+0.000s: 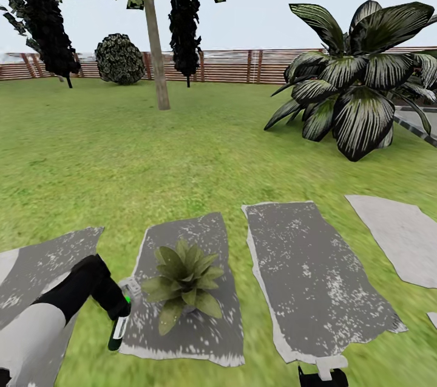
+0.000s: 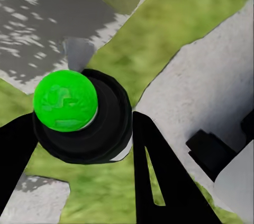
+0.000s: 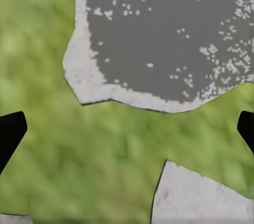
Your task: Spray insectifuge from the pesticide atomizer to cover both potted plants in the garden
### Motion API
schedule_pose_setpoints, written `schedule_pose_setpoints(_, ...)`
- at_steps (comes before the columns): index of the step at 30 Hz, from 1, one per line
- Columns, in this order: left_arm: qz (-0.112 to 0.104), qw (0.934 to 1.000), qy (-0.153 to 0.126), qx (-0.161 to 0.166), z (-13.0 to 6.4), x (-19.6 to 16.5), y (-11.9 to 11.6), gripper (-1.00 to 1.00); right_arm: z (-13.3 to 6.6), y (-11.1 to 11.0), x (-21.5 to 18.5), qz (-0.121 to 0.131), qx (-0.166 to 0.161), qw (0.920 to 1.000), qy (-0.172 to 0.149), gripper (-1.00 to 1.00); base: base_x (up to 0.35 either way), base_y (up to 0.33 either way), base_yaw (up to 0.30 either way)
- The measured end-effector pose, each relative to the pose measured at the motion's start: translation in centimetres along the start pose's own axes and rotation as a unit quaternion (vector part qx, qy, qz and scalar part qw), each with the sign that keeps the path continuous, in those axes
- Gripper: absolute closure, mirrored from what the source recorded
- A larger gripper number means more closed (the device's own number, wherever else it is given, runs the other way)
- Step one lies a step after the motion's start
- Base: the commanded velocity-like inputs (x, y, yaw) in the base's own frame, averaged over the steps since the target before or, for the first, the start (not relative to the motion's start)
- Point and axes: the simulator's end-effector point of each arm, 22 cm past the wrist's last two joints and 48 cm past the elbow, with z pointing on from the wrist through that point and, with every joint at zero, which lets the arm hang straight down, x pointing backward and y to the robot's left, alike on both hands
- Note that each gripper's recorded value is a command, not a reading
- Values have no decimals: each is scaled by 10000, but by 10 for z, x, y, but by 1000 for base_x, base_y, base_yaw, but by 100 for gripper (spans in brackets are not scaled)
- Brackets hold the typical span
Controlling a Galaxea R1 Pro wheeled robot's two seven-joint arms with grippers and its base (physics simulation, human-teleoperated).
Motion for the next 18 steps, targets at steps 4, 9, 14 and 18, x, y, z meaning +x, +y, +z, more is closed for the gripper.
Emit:
schedule_pose_setpoints(4, 101, 9998, 68, -123, -5, 2, 5, 100, 0, 0, 0, 0, -1, 10000, 1, -100, 0, 0, 0)
schedule_pose_setpoints(9, 80, 9994, 252, -201, -4, 20, 13, 100, 0, 0, 0, 0, -2, 10000, 1, -100, 0, 0, 0)
schedule_pose_setpoints(14, 86, 9991, 375, -161, 4, 32, 8, 100, 0, 0, 0, 0, -3, 10000, 1, -100, 0, 0, 0)
schedule_pose_setpoints(18, 85, 9990, 401, -151, 8, 36, 6, 100, 0, 0, 0, 0, -2, 10000, 1, -100, 0, 2, 0)
